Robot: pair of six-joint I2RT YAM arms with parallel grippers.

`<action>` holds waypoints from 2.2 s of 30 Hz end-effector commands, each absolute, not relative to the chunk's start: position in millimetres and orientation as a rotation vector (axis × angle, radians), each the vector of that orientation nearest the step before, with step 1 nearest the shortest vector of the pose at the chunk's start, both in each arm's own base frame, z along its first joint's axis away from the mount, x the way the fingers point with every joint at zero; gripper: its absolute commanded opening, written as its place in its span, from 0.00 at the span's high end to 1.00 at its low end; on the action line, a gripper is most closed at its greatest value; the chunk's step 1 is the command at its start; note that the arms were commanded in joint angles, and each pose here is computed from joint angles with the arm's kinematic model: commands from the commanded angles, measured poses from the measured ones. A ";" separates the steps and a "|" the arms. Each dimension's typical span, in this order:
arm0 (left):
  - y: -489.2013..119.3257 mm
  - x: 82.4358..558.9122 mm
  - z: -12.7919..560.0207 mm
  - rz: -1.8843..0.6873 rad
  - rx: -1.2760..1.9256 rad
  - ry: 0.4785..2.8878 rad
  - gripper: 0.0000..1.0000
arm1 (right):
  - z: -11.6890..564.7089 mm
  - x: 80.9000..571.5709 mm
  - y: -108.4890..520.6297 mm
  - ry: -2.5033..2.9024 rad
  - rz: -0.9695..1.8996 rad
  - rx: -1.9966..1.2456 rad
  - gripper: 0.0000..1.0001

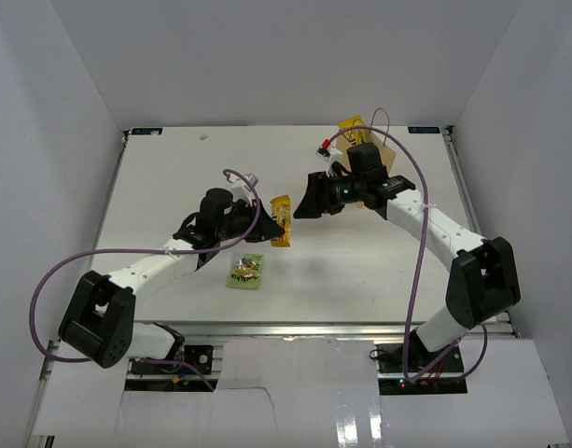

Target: Place the snacks into the paper bag

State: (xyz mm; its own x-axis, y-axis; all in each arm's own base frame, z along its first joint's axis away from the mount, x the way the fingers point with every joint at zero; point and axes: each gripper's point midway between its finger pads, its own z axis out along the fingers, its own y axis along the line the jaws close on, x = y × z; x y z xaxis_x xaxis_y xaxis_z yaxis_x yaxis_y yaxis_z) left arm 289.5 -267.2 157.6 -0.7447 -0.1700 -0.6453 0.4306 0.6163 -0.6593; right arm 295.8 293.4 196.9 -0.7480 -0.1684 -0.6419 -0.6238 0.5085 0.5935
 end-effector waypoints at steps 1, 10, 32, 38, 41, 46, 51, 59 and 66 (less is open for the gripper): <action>-282.1 287.0 187.1 -1.159 0.209 2.059 0.71 | 230.1 314.5 309.7 2.162 1.196 -0.563 0.27; -310.7 271.8 194.5 -1.207 0.284 2.053 0.71 | 216.8 320.9 311.8 2.206 1.197 -0.505 0.28; -317.6 268.4 192.1 -1.215 0.304 2.055 0.64 | 206.0 293.7 310.9 2.224 1.294 -0.548 0.70; -317.1 265.6 198.7 -1.231 0.311 2.029 0.54 | 218.3 284.3 315.0 2.141 1.371 -0.669 0.92; -316.7 262.7 203.3 -1.244 0.321 2.011 0.48 | 229.1 280.9 313.9 2.071 1.399 -0.752 0.92; -313.3 254.2 217.0 -1.247 0.393 1.948 0.43 | 264.7 279.6 309.6 1.865 1.414 -0.934 0.92; -301.3 243.6 246.6 -1.233 0.421 1.841 0.36 | 301.0 290.6 297.5 1.701 1.291 -1.029 0.92; -265.5 242.3 260.5 -1.046 0.343 1.853 0.27 | 389.9 327.8 257.6 1.479 1.049 -1.000 0.92; -222.3 249.6 216.9 -0.793 0.167 2.023 0.22 | 477.0 388.5 174.3 1.351 0.714 -0.845 0.92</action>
